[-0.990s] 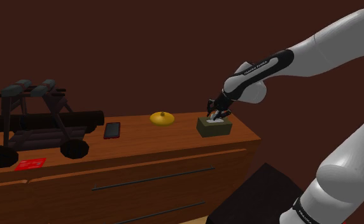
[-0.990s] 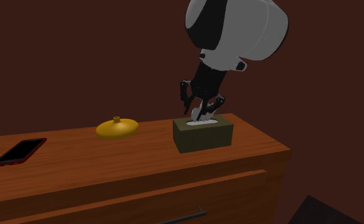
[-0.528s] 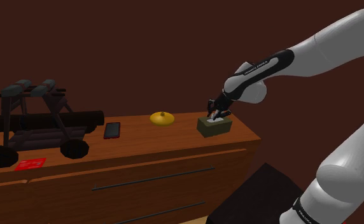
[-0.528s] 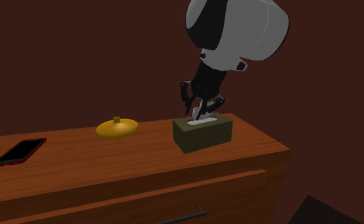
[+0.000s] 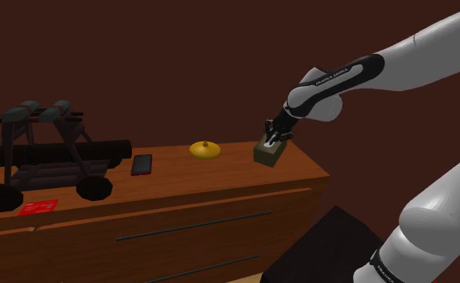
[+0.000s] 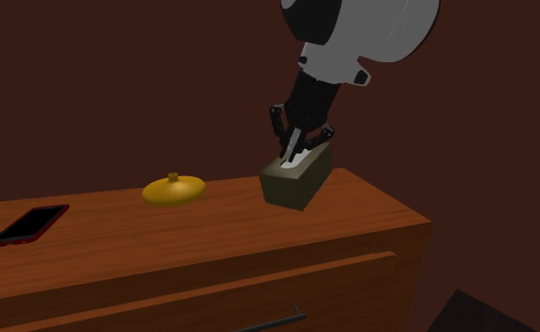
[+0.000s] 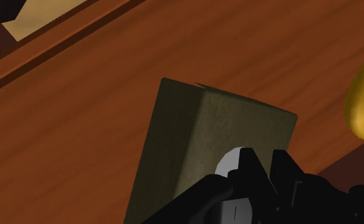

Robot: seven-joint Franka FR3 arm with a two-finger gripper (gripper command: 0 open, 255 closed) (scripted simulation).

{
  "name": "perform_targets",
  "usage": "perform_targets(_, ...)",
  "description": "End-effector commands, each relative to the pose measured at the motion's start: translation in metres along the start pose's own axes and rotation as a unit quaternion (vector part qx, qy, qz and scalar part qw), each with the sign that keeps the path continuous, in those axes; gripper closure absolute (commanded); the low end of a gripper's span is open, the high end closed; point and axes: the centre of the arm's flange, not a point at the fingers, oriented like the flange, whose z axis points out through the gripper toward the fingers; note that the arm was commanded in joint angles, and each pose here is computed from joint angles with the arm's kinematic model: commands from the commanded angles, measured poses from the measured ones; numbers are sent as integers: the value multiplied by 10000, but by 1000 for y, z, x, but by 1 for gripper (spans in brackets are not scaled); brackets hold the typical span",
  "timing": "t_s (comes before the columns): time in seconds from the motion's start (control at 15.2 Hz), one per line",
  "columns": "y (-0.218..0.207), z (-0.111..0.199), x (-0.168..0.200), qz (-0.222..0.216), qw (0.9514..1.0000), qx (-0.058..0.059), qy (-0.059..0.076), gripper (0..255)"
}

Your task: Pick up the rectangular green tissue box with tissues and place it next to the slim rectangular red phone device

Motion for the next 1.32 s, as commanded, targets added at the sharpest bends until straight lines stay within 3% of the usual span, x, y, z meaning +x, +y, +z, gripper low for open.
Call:
perform_targets(0.0,-6,-10,2,0,10000,-2,-1,255)
perform_targets(1.25,-42,-102,19,0,10000,-2,-1,255)
